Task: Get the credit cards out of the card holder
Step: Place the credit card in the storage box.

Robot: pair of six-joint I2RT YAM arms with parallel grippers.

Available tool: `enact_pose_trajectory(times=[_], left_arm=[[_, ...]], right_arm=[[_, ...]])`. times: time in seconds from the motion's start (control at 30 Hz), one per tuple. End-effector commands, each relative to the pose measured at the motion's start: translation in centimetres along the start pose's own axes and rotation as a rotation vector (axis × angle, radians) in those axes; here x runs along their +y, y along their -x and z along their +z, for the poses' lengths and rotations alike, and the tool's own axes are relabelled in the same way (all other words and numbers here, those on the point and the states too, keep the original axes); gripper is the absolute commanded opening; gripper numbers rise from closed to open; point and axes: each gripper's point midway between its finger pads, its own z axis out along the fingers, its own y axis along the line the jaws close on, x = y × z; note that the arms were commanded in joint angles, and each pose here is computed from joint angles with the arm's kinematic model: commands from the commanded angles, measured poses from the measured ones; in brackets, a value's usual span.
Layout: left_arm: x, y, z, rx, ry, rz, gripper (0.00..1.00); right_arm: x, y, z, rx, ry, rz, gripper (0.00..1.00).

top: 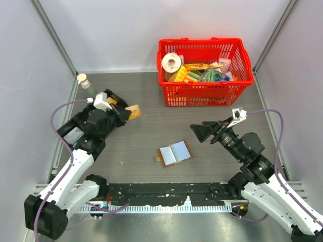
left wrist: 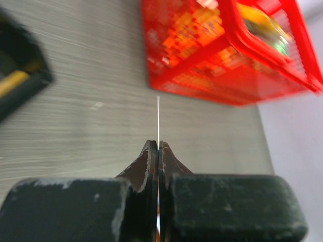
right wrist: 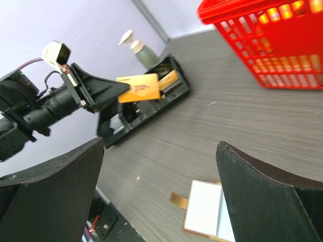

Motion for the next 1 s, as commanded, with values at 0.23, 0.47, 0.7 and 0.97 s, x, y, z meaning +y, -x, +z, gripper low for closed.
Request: enact_pose_trajectory(times=[0.23,0.47,0.7,0.97], left_arm=[[13.1,7.9,3.4,-0.215,0.45,-0.158,0.0],[16.1,8.7,7.5,-0.228,0.533,-0.212,0.0],[19.0,8.6,10.4,-0.218,0.631,-0.251,0.0],[20.6,7.5,12.1,-0.182,0.674,-0.286,0.21]], right_arm=[[-3.5,1.5,-5.3,-0.044,-0.2,-0.13,0.96],[-3.0,2.5,-6.9,-0.078,-0.191,-0.146,0.96],[-3.2,3.4,-8.0,-0.091,-0.218,-0.198,0.96],[-3.3,3.6,-8.6,-0.093,-0.232,-0.201,0.96]])
